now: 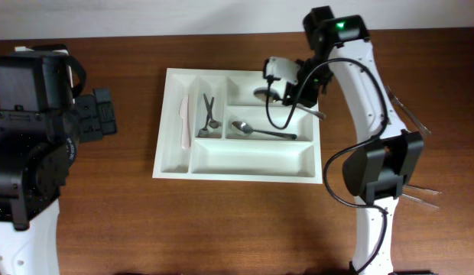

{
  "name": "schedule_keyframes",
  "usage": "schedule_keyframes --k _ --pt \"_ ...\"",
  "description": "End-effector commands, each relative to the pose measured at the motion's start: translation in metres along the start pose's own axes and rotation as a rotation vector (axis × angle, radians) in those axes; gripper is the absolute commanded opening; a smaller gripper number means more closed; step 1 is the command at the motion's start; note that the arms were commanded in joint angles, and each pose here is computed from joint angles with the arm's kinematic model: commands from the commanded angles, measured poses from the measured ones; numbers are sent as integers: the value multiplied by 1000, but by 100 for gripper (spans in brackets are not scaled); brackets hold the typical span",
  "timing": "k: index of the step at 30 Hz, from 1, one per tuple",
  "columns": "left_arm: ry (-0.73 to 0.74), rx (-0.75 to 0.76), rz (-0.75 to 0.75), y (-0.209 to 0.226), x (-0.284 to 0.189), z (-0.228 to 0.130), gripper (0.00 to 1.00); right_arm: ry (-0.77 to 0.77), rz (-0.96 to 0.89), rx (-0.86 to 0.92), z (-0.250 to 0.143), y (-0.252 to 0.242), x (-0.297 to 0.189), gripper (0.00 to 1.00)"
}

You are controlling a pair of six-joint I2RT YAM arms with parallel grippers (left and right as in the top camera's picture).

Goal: Pack container
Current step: 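Lift the spoon with the right gripper and place it in the middle compartment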

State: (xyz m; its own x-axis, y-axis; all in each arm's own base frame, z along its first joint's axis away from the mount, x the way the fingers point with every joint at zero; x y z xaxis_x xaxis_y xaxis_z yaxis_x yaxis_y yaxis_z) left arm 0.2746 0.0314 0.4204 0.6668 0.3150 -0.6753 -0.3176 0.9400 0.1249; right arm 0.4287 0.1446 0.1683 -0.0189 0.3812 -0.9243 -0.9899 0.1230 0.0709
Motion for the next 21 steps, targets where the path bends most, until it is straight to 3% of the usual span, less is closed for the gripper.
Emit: schedule_keyframes --k 1,8,12,15,21 --pt "-15 -3 14 4 -3 2 99 -11 67 -111 8 15 19 4" --pt "-15 -3 14 4 -3 2 99 5 115 -107 0 21 53 4" --pt "-15 -3 14 4 -3 2 99 -4 80 -44 2 13 53 31" --pt "-15 -3 14 4 -3 2 99 -16 45 39 6 6 45 44" --pt "-15 -3 14 4 -3 2 99 -39 -103 222 10 -23 6 45"
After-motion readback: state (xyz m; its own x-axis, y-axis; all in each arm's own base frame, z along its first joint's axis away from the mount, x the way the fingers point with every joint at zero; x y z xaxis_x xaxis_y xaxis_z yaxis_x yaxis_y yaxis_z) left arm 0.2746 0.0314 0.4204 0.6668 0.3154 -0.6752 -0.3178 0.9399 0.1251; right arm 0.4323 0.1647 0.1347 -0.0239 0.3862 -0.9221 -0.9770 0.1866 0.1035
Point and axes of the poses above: each gripper's point midway between its finger pads, its own x axis out along the fingers, its own y axis along the line the jaws close on, z = x × y, the point moved 2 cm from there along -x, back along the fingers, and after that the axes turned 5 degrees about -x, right-handed, at the moved point
